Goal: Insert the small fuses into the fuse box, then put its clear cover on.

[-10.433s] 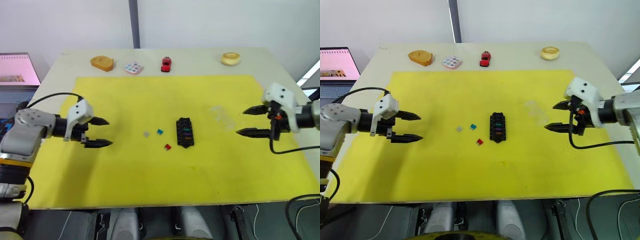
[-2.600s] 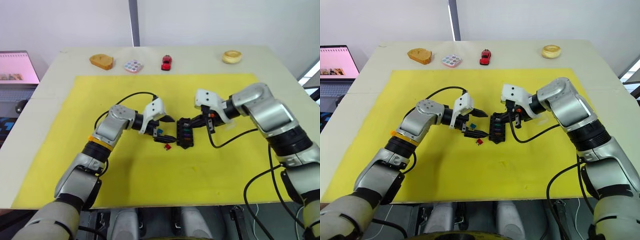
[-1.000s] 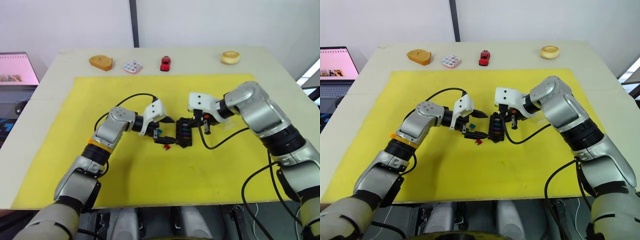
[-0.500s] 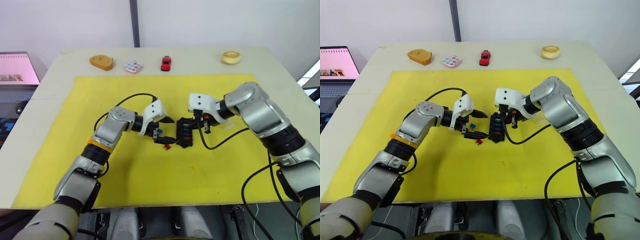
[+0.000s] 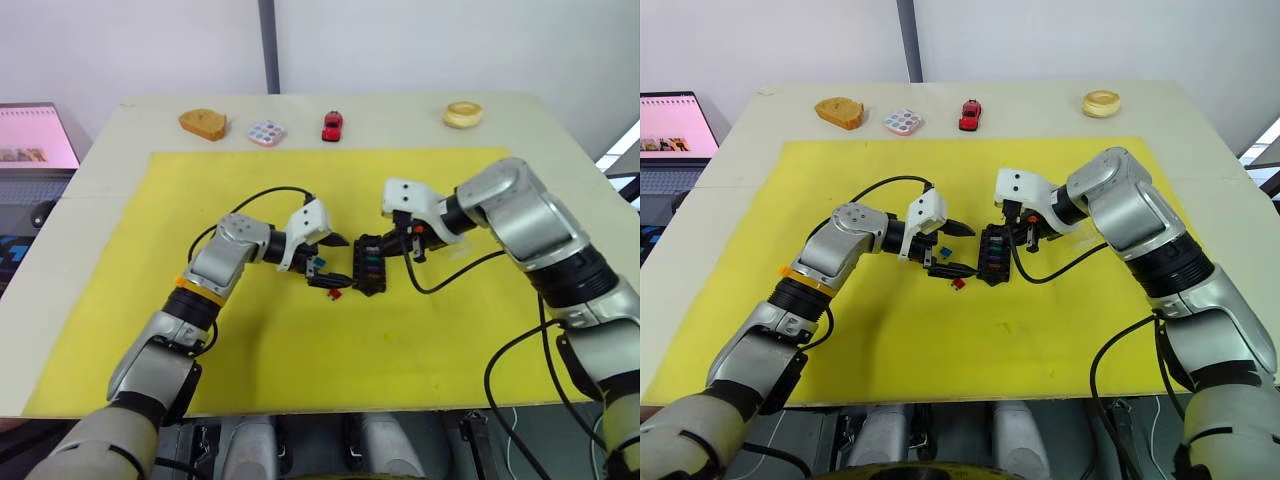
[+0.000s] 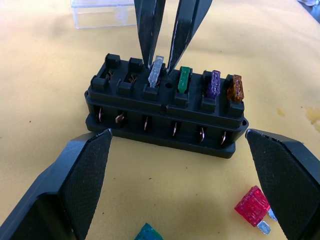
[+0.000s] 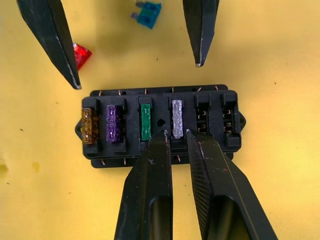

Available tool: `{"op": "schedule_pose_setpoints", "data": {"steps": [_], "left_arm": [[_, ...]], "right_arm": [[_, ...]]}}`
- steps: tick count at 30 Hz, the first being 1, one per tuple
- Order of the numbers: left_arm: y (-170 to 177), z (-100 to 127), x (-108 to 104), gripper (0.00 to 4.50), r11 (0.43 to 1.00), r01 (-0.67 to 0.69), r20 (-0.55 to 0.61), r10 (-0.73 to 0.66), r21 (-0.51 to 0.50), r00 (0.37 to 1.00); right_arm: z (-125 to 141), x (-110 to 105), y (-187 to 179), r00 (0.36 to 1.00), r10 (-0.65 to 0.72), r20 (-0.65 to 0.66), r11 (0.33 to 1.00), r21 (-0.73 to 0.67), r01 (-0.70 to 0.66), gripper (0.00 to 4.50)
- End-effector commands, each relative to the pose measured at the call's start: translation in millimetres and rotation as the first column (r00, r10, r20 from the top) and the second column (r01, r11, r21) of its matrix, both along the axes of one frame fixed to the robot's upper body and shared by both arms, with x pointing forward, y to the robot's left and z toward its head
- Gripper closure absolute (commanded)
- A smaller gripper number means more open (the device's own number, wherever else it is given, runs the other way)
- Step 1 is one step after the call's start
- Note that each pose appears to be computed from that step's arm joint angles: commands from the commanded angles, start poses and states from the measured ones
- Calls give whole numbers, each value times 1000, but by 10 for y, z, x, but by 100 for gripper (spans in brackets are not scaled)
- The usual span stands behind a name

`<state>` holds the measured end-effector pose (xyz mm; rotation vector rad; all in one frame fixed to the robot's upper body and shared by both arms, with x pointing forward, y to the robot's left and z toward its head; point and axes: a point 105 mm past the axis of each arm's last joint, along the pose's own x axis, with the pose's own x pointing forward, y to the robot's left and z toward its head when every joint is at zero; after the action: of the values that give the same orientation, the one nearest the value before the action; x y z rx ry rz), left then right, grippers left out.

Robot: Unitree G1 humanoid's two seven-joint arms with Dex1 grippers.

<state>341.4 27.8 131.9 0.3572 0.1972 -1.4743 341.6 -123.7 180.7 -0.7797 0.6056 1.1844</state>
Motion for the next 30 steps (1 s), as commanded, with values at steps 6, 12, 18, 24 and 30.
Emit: {"op": "schedule_pose_setpoints", "data": {"steps": [6,12,18,24,30], "left_arm": [[-14,115,14,0,1000,7,38,-6,-20,999],[-8,120,27,0,1000,2,38,-1,-21,999],[1,122,27,0,1000,-2,38,3,-22,999],[23,130,28,0,1000,-6,39,7,-20,999],[49,130,31,0,1000,-13,39,14,-17,999]], "right_arm": [[381,15,28,995,3,100,997,81,-11,386],[322,-21,80,997,12,77,993,112,-21,447],[200,-8,87,998,0,60,994,110,-7,447],[143,4,68,999,-13,48,994,109,8,447],[-16,10,11,1000,-22,22,997,80,20,447]]}}
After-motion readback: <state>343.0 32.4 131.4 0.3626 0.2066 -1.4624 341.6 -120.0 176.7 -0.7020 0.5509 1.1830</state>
